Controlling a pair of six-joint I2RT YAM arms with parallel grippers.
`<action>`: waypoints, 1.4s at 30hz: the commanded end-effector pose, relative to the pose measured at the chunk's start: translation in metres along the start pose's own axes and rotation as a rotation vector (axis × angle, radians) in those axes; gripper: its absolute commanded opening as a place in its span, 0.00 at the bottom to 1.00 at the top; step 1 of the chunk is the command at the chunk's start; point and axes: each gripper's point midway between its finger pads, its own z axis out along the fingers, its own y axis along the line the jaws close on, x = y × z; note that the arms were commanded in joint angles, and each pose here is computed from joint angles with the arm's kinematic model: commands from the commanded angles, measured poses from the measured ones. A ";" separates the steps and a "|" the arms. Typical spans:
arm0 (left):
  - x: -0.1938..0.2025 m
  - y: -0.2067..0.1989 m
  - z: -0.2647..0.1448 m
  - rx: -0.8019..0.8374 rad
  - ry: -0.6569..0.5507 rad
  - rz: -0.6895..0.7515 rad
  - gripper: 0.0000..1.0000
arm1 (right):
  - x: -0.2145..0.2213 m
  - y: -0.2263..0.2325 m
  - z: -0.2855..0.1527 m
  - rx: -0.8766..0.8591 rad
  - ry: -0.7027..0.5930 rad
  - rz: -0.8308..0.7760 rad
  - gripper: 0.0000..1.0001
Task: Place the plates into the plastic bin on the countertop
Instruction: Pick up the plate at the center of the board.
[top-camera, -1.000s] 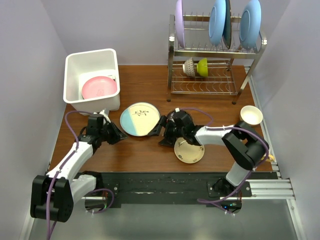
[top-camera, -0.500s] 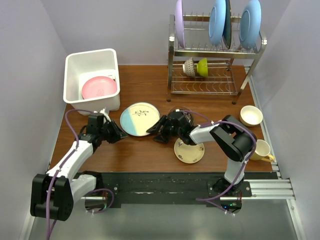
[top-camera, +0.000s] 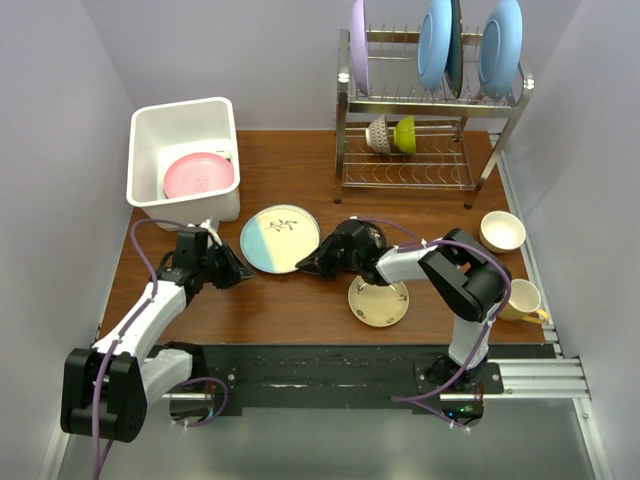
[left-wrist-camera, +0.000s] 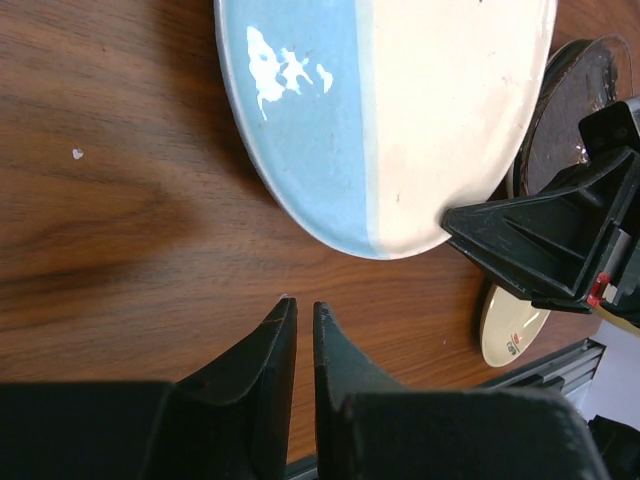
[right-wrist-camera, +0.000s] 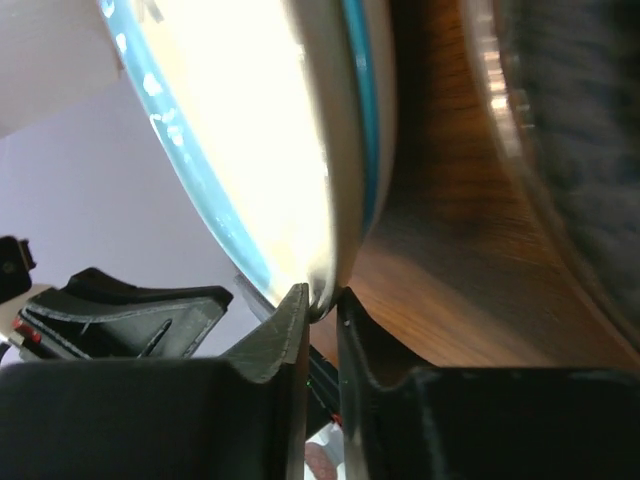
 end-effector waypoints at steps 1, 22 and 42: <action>-0.013 -0.011 -0.006 0.023 -0.044 0.040 0.17 | -0.004 0.014 0.000 -0.017 -0.012 -0.040 0.04; -0.017 0.005 -0.010 -0.054 -0.094 0.040 0.54 | 0.003 0.021 -0.025 -0.001 0.006 -0.169 0.00; -0.013 0.021 0.014 -0.018 -0.172 0.003 0.55 | 0.005 0.010 -0.022 -0.023 0.041 -0.147 0.00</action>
